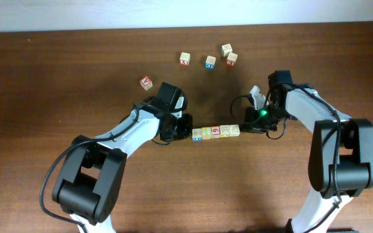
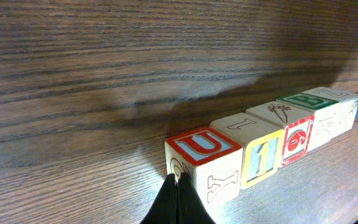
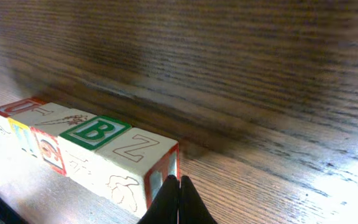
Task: Rotate 5 blocks
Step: 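Squeeze the block row from both ends with left and right grippers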
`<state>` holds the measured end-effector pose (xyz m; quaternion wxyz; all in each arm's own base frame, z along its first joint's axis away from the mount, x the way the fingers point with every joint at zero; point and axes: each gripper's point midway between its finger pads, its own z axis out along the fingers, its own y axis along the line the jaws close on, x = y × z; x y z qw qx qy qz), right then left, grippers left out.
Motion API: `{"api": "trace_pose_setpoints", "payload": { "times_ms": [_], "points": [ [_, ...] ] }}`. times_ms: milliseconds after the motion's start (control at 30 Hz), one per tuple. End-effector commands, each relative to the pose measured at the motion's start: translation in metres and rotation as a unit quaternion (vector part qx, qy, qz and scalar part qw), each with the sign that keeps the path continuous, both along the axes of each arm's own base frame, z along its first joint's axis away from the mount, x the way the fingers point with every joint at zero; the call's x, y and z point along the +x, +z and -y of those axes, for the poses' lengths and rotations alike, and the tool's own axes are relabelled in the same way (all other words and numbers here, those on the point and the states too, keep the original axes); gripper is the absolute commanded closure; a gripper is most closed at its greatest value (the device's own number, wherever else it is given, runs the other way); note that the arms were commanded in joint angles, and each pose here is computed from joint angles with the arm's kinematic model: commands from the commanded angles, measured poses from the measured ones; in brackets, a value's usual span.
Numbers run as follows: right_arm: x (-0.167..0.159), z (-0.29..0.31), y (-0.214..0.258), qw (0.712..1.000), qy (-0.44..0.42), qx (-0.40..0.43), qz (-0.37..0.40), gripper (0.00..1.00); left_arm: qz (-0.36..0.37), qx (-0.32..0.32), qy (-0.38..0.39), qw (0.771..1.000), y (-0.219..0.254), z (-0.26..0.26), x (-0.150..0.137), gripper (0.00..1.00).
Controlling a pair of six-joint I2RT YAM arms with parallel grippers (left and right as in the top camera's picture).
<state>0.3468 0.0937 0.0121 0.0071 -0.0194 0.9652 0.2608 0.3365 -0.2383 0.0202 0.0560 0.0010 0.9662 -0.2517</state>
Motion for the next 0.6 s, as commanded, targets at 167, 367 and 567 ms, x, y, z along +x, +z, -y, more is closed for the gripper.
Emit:
{"api": "trace_pose_setpoints", "payload": {
  "times_ms": [167, 367, 567],
  "points": [
    [-0.004, -0.012, -0.002, 0.999, 0.005, 0.034, -0.003, 0.96, -0.014, 0.0, -0.001, 1.0, -0.008, 0.002, -0.005, 1.0],
    [-0.006, -0.025, 0.008, 0.997, 0.007, 0.081, -0.009, 0.96, -0.013, 0.0, -0.001, 1.0, -0.008, 0.001, -0.005, 1.0],
    [-0.004, -0.027, 0.032, 0.996, 0.009, 0.09, 0.015, 0.96, -0.012, -0.001, -0.001, 1.0, -0.008, 0.002, -0.004, 1.0]
  ]
}}
